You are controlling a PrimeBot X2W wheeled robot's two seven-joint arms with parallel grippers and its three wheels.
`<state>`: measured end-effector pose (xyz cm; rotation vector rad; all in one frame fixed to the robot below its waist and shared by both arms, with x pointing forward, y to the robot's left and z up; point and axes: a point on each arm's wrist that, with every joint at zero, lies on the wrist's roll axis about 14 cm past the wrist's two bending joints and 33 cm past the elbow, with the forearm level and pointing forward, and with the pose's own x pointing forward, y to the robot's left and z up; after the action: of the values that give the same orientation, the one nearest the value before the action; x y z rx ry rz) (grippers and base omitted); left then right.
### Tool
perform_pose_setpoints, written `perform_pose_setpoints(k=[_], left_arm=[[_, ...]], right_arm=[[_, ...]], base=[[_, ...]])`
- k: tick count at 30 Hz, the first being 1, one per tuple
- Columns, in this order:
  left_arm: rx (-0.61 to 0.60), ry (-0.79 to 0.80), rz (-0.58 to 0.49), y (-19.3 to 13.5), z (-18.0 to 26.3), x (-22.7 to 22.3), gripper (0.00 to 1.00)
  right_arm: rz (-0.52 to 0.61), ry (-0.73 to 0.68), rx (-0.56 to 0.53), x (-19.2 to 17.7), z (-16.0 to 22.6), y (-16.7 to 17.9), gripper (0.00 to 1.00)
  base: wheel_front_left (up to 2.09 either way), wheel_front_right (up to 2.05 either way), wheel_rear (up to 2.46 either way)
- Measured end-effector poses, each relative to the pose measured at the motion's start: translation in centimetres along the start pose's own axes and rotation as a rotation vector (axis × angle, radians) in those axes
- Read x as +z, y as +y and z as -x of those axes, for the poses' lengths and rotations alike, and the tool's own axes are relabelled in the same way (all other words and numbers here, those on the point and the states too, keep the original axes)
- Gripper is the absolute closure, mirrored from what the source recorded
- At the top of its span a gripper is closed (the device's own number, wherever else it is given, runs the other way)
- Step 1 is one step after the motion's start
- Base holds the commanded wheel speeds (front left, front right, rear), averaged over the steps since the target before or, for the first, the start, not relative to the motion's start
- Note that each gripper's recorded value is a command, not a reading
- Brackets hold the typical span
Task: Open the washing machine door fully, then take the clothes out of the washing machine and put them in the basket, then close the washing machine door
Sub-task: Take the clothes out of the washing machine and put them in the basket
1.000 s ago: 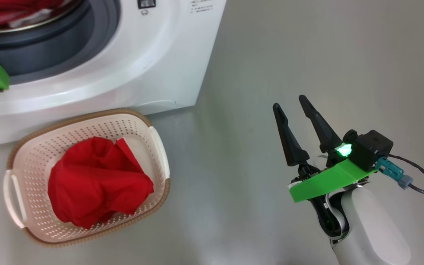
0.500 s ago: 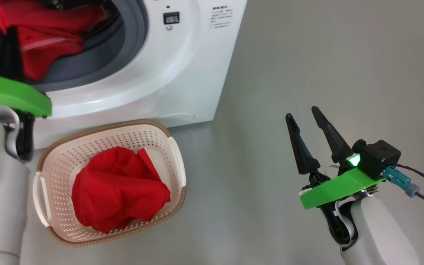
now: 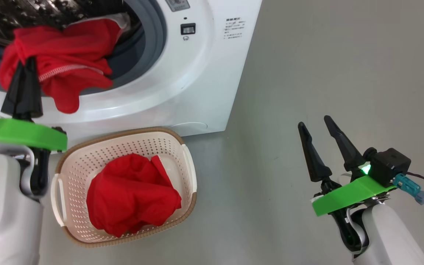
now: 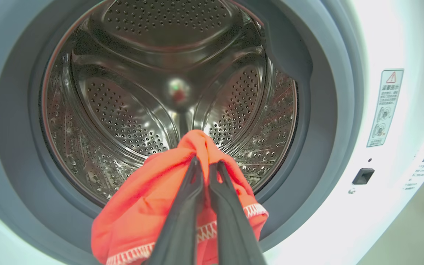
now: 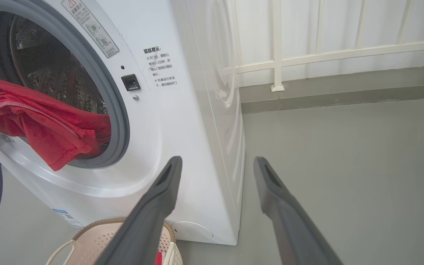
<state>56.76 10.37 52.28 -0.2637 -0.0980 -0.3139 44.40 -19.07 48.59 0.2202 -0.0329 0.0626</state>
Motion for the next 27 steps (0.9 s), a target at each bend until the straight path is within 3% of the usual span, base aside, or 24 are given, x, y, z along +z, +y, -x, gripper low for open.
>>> perform_pose_setpoints(k=[27], left_arm=[[-0.012,-0.253,0.007,-2.3,8.3,8.4,1.00]], right_arm=[[0.029,-0.023,0.021,1.3,0.8,-0.1,0.00]], base=[[0.00,0.00,0.00]])
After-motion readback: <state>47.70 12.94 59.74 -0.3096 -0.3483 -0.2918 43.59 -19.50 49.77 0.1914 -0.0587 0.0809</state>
